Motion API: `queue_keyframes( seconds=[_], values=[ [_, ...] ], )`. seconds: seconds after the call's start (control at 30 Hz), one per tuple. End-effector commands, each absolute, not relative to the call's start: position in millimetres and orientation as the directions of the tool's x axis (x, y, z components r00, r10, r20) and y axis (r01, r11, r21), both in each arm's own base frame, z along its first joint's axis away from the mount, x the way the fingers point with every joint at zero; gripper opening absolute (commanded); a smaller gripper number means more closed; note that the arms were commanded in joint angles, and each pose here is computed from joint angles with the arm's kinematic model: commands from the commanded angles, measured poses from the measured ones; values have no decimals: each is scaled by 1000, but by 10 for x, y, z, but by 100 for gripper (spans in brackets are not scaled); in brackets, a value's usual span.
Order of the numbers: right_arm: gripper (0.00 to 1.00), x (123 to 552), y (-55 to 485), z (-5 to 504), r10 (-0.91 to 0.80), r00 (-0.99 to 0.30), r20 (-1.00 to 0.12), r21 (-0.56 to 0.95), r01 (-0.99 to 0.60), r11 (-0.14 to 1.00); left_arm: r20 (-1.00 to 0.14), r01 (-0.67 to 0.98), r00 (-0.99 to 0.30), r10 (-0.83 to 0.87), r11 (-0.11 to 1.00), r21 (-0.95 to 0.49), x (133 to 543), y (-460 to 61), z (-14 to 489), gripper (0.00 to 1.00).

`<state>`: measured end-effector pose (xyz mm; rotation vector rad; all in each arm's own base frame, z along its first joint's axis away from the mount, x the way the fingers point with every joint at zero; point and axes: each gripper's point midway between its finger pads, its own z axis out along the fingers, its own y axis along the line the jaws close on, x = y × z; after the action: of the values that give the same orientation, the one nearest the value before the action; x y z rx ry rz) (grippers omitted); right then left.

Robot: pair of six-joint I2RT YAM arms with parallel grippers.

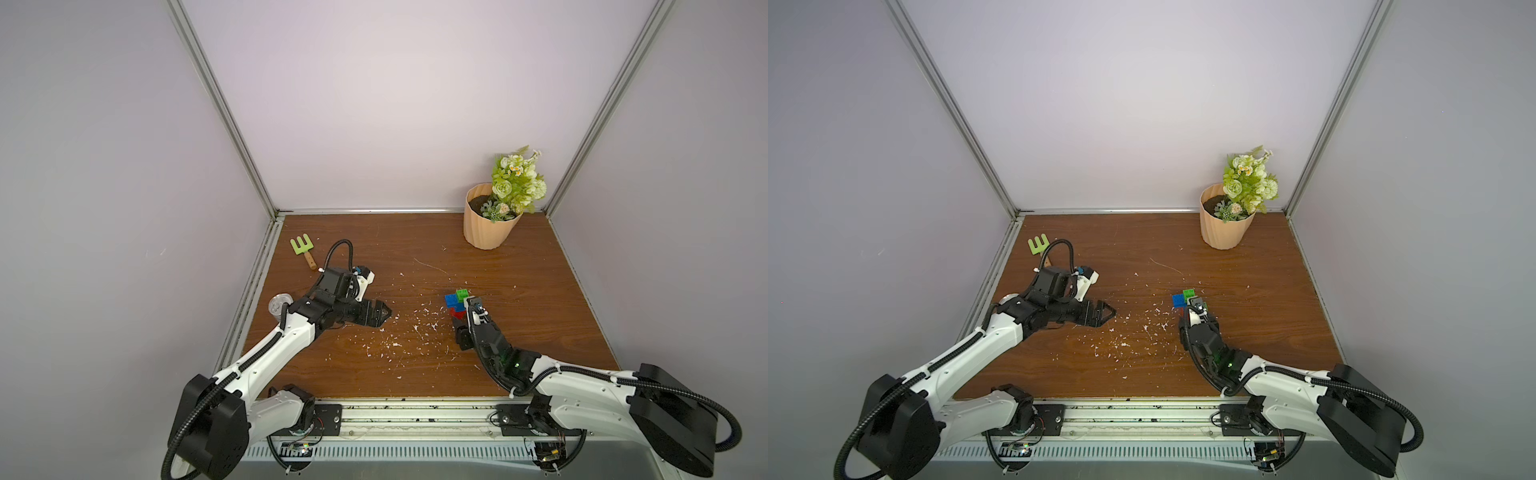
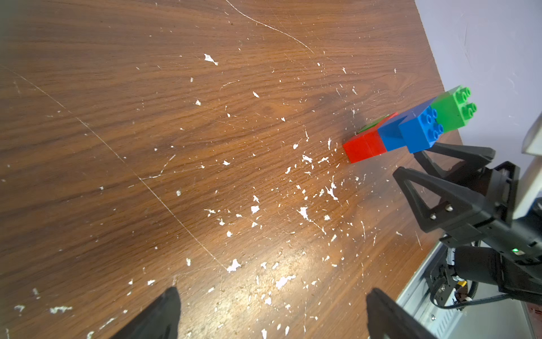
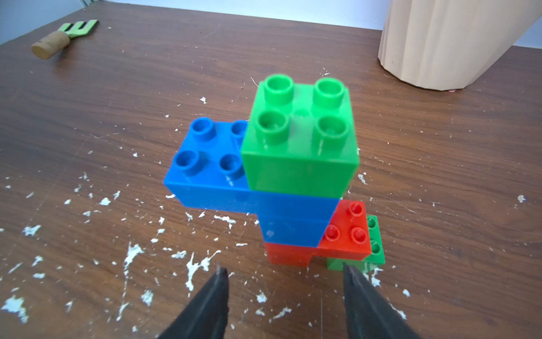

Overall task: Assemble a giraffe with lego
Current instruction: Adjust the lego brick at the center of the board.

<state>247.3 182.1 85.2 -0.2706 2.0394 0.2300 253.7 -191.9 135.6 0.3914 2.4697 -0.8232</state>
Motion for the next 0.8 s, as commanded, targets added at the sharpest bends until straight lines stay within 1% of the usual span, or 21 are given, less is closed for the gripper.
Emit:
queue_keyframes(
  seconds=[0.0,0.37,0.77],
  values=[
    [63,2608,1865,1089,-41,-391,-920,67,-258,964,-536,418,-835,123,775,-474,2507,-1936,1342,100],
    [61,2737,1804,1176,-33,-366,-930,62,-243,968,-533,417,-837,125,777,-472,2517,-1938,1330,99],
    [60,2828,1921,1206,-44,-359,-932,62,-280,958,-530,413,-839,125,782,-468,2523,-1929,1317,100]
  ],
)
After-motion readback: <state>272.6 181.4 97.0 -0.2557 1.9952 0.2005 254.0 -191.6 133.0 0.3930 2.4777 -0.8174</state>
